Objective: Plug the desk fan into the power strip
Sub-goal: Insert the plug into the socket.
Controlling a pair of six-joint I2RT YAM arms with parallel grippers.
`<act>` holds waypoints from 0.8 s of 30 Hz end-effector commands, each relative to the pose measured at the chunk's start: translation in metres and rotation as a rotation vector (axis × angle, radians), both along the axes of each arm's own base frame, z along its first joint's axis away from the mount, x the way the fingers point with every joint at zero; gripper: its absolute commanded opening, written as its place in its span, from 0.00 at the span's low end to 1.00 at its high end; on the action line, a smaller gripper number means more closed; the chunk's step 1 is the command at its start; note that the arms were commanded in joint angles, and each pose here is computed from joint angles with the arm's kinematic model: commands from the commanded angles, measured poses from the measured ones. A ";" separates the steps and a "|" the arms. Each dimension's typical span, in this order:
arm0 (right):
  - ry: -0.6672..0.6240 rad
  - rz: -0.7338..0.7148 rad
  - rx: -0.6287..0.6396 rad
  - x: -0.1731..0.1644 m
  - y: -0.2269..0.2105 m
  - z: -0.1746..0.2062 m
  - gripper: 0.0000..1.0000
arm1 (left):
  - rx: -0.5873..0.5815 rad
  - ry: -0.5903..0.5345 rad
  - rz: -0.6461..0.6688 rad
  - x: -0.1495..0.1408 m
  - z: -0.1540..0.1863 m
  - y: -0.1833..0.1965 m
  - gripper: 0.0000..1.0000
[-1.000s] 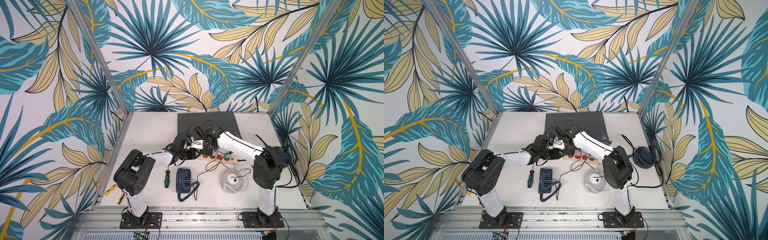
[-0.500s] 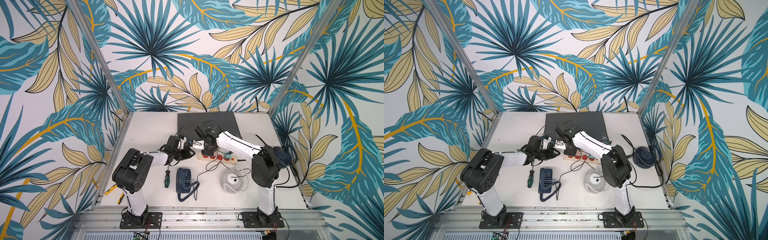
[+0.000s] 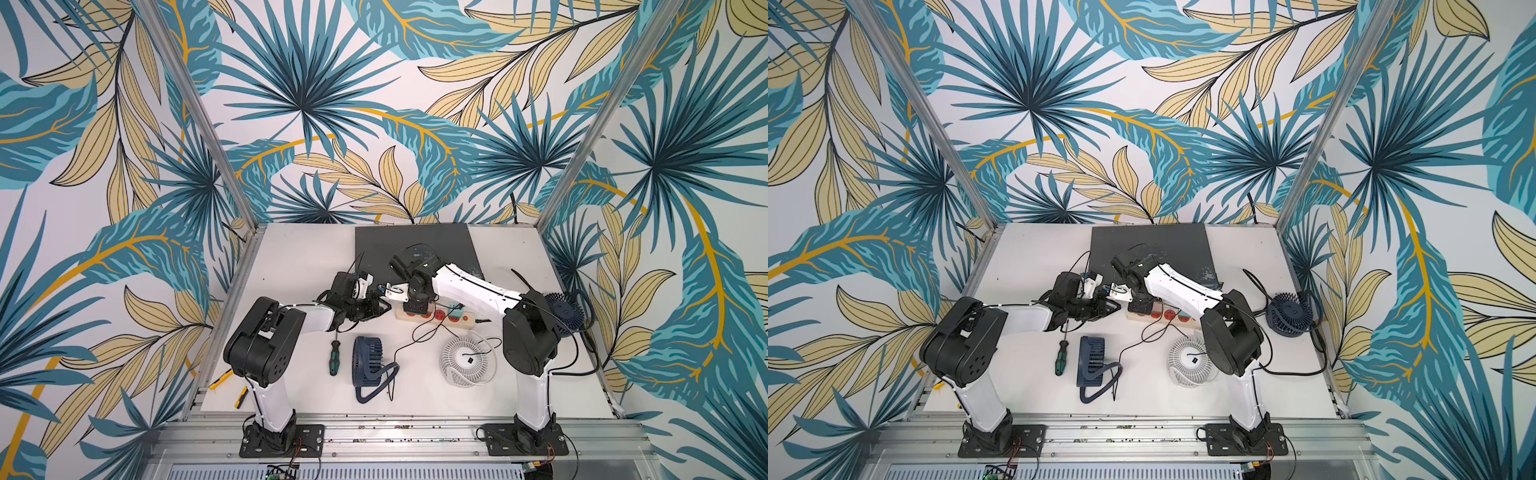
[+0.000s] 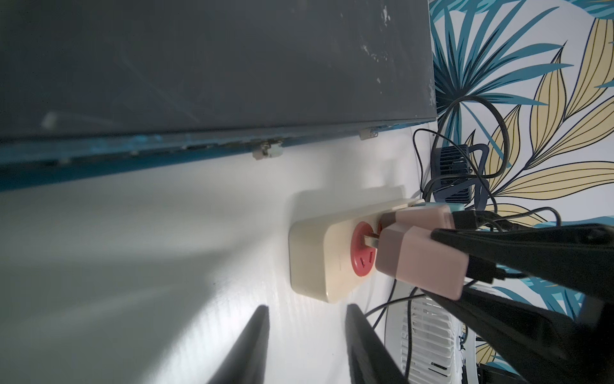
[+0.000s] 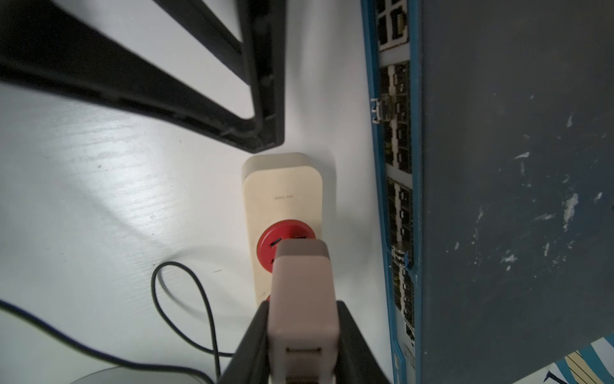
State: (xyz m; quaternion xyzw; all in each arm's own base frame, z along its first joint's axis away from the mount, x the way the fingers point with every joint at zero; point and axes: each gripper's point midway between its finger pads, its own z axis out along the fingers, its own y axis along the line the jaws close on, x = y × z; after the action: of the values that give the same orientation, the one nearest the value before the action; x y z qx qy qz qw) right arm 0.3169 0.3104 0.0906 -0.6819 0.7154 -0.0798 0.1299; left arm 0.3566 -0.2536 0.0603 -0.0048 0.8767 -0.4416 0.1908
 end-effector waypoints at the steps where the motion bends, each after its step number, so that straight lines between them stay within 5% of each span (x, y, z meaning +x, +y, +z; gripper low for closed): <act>1: 0.049 -0.005 -0.129 -0.007 -0.025 -0.025 0.00 | -0.026 -0.036 -0.022 0.003 0.010 -0.005 0.42; 24: 0.144 -0.013 -0.200 0.008 -0.019 -0.083 0.00 | 0.044 -0.040 0.059 0.001 0.001 0.025 0.41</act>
State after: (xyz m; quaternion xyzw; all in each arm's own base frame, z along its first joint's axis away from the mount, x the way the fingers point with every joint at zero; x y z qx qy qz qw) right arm 0.3232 0.3151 0.0850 -0.6893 0.7135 -0.0881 0.0896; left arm 0.3546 -0.2367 0.0518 -0.0221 0.8837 -0.4243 0.1964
